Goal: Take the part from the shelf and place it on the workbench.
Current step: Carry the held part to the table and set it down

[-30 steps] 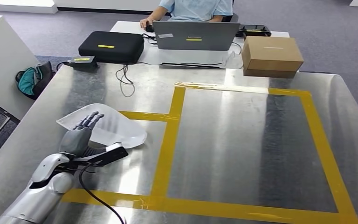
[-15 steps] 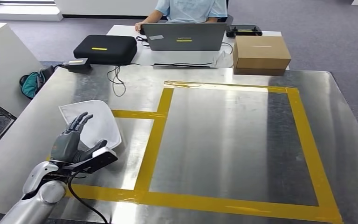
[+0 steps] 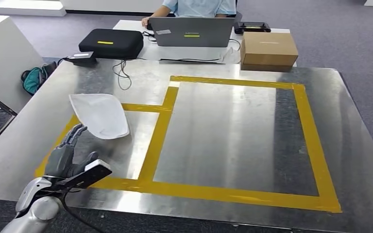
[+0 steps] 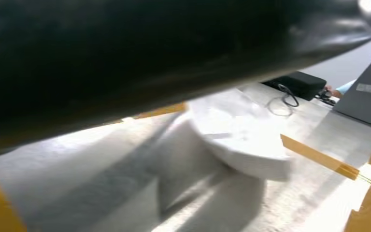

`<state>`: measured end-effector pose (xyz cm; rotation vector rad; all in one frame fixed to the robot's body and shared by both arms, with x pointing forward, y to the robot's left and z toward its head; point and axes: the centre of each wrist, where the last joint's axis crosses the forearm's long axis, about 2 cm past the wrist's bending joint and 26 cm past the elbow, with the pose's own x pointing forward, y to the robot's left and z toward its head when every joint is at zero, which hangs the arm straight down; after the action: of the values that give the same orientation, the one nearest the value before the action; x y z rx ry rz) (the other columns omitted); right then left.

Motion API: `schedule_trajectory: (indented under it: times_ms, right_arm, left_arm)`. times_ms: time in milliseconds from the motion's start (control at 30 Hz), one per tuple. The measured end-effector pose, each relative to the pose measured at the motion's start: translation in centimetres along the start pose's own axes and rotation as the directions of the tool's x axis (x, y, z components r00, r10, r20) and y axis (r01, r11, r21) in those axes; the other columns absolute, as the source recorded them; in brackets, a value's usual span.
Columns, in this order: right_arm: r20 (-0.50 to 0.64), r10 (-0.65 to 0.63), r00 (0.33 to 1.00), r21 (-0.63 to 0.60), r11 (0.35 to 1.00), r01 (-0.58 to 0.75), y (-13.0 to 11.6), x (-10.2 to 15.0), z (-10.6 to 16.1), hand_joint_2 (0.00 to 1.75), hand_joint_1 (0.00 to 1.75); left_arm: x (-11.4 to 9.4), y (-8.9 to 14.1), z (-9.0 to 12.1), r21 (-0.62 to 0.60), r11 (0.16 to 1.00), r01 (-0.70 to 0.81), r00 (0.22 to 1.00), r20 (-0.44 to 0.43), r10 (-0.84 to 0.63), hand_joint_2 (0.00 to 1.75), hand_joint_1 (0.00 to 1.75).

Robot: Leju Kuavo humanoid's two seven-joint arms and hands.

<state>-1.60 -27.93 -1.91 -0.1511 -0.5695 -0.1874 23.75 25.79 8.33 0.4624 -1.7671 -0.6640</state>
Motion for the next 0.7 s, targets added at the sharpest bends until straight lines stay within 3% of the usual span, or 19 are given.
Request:
schedule_trajectory:
  times_ms: [700]
  right_arm:
    - [0.016,-0.001,1.0,0.001,1.0,0.001,0.08,0.48,-0.18,0.0,0.0]
  left_arm:
    - [-0.34,0.17,0.36,0.005,1.0,0.0,1.0,-0.016,0.0,0.0,0.0]
